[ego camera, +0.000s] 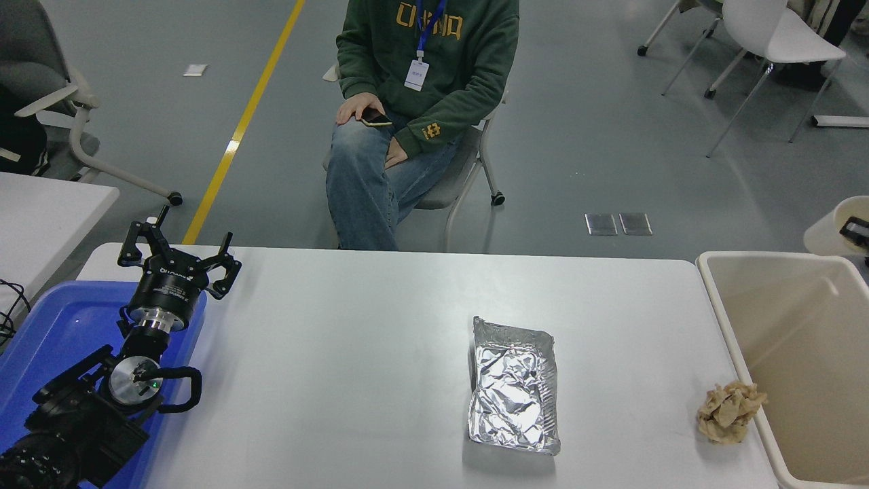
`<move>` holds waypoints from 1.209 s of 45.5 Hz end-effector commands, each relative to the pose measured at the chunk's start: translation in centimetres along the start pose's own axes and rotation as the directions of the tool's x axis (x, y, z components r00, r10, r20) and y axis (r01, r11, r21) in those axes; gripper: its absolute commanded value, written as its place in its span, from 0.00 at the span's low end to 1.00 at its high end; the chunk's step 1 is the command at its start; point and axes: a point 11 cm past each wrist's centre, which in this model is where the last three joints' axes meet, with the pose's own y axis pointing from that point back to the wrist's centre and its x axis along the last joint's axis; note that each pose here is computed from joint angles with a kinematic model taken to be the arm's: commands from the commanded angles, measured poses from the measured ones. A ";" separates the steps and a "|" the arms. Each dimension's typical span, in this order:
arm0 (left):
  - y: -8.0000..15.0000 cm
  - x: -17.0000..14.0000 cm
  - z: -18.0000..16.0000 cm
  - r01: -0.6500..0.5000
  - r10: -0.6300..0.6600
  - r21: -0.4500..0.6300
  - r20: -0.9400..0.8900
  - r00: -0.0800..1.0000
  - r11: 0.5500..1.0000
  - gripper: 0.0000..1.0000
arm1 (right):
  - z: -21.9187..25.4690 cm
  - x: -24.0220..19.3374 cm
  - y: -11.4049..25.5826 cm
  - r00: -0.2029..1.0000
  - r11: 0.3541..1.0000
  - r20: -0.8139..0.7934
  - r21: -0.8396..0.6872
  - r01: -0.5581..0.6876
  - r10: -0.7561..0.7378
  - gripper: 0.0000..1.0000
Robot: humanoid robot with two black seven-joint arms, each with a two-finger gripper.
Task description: Clean the table surface
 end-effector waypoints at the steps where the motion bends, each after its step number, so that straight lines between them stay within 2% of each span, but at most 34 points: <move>1: 0.0 0.0 0.0 0.000 0.000 0.000 0.000 1.000 1.000 1.00 | 1.1 -5.3 -0.7 0.997 0.996 -0.003 -0.043 -0.073 0.073 0.00; 9: 0.0 0.0 0.0 0.000 0.000 0.000 0.000 1.000 1.000 1.00 | 2.1 -7.6 -0.7 0.980 0.984 0.118 -0.104 -0.147 0.159 0.00; 20: 0.0 0.0 0.0 0.000 0.000 -0.001 0.001 1.000 1.000 1.00 | 1.6 -11.0 -0.8 0.930 0.976 0.320 -0.177 -0.128 0.180 0.00; 28: 0.0 0.0 0.1 0.000 0.000 -0.002 0.000 1.000 1.000 1.00 | 2.0 -11.4 -0.7 0.927 0.973 0.324 -0.188 -0.133 0.190 0.00; 29: 0.0 0.0 0.1 0.000 0.000 -0.003 0.000 1.000 1.000 1.00 | 2.1 -11.4 -0.6 0.926 0.972 0.325 -0.191 -0.135 0.192 0.08; 32: 0.0 0.0 0.1 0.000 0.000 -0.002 0.001 1.000 1.000 1.00 | 2.4 -11.4 -0.6 0.914 0.969 0.349 -0.203 -0.141 0.206 0.48; 33: 0.0 0.0 0.1 0.000 0.000 -0.003 0.000 1.000 1.000 1.00 | 2.5 -11.4 -0.6 0.909 0.969 0.361 -0.205 -0.140 0.208 0.64; 34: 0.0 0.0 0.1 0.000 0.000 -0.002 0.000 1.000 1.000 1.00 | 2.5 -11.5 -0.6 0.904 0.969 0.373 -0.206 -0.137 0.208 0.91; 35: 0.0 0.0 0.0 0.000 0.000 -0.001 0.001 1.000 1.000 1.00 | 2.5 -11.4 -0.6 0.902 0.969 0.378 -0.206 -0.136 0.207 1.00; 55: 0.0 0.0 0.1 0.000 0.000 -0.003 0.000 1.000 1.000 1.00 | 2.7 -10.3 -0.5 0.895 0.965 0.383 -0.212 -0.157 0.230 1.00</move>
